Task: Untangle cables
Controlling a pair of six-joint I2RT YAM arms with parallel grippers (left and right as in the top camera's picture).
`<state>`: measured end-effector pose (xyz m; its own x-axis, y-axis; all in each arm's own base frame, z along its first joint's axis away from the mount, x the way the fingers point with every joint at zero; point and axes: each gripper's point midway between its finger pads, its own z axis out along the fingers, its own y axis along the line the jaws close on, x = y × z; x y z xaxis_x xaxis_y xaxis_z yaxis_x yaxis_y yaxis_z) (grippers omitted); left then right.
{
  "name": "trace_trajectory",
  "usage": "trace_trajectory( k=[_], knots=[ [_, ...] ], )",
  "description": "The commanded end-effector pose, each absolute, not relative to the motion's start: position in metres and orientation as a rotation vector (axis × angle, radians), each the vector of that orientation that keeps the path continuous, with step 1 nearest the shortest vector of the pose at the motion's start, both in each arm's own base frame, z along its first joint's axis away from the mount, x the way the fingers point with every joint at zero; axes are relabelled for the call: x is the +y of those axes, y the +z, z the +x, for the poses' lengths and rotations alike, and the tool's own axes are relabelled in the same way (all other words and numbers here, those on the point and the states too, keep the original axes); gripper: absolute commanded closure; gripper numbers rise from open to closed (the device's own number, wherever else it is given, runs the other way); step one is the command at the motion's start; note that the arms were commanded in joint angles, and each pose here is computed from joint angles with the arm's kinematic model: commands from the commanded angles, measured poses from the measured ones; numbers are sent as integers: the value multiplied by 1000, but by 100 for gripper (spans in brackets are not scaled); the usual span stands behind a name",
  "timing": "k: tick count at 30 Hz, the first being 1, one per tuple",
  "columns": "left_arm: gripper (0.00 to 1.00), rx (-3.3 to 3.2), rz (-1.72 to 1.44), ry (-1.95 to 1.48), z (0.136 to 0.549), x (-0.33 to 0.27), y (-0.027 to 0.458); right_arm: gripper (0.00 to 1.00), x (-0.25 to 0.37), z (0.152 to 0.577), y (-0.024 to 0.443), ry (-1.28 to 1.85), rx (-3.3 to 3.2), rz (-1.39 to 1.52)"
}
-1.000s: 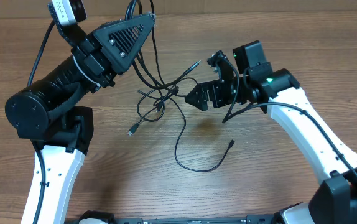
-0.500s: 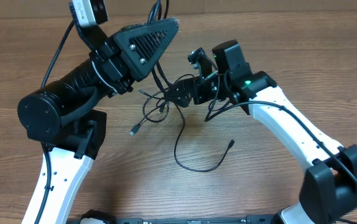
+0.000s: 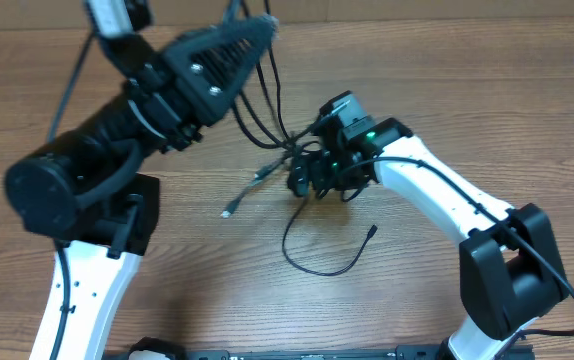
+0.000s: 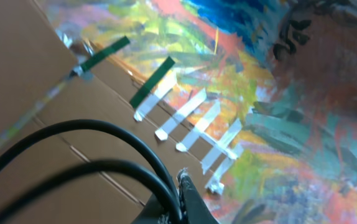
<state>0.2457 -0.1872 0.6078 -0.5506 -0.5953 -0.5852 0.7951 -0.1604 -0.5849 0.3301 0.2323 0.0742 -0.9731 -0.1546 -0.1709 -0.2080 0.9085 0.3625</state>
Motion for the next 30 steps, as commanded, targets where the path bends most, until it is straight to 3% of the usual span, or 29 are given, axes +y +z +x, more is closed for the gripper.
trace_trajectory(
  k=[1, 7, 12, 19, 30],
  knots=[
    [96, 987, 312, -1733, 225, -158, 650, 0, 176, 348, 65, 335, 2969, -97],
    [96, 1014, 204, -1605, 241, -120, 665, 0, 132, 351, 63, 321, 3017, -4],
    [96, 1112, 109, -1494, 262, -89, 656, 0, 132, 348, 70, 558, 3010, -132],
    [96, 1142, 95, -1467, 268, -86, 650, 0, 130, 347, 69, 557, 3019, -125],
    [96, 1364, -33, -1366, 310, -82, 597, 0, 141, 341, 73, 655, 2996, -256]
  ],
)
